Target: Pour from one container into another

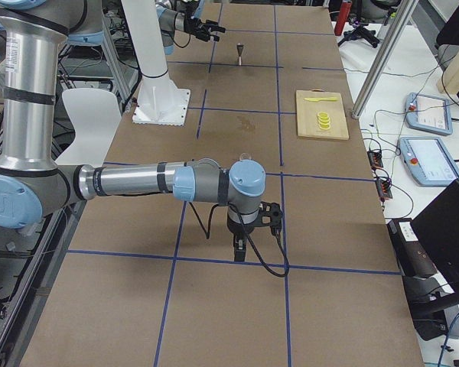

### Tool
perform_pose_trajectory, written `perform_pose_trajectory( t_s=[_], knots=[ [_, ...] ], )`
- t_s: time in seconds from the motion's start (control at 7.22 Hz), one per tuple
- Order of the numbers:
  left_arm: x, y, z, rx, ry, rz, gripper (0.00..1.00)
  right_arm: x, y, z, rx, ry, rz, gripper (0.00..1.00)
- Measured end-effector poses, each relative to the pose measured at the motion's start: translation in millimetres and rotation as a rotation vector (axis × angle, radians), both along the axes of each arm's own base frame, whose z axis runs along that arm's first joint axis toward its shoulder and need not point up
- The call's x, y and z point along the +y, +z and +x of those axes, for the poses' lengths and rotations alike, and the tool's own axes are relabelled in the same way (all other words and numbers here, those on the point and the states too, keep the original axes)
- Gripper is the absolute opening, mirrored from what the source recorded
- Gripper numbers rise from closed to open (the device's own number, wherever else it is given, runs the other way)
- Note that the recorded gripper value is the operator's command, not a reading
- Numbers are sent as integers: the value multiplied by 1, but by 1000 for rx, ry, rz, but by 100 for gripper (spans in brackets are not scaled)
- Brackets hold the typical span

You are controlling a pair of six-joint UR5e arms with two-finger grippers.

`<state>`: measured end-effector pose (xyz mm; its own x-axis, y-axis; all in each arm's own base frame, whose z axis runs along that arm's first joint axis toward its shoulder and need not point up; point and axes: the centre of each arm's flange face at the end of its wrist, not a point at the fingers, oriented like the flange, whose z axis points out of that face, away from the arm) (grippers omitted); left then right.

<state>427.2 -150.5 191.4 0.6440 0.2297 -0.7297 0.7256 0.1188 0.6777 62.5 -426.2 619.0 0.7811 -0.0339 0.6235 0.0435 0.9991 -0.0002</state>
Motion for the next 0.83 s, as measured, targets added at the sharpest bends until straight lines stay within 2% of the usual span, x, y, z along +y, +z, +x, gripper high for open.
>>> perform_pose_trajectory(
  t_s=[0.28, 0.69, 0.83],
  knots=[
    [1, 2, 0, 0, 9, 17, 96, 0, 1, 0, 0, 0, -1, 100],
    [0, 64, -13, -15, 17, 27, 96, 1, 1, 0, 0, -1, -1, 100],
    [1, 75, -16, -26, 21, 30, 99, 1, 1, 0, 0, -1, -1, 100]
  ],
)
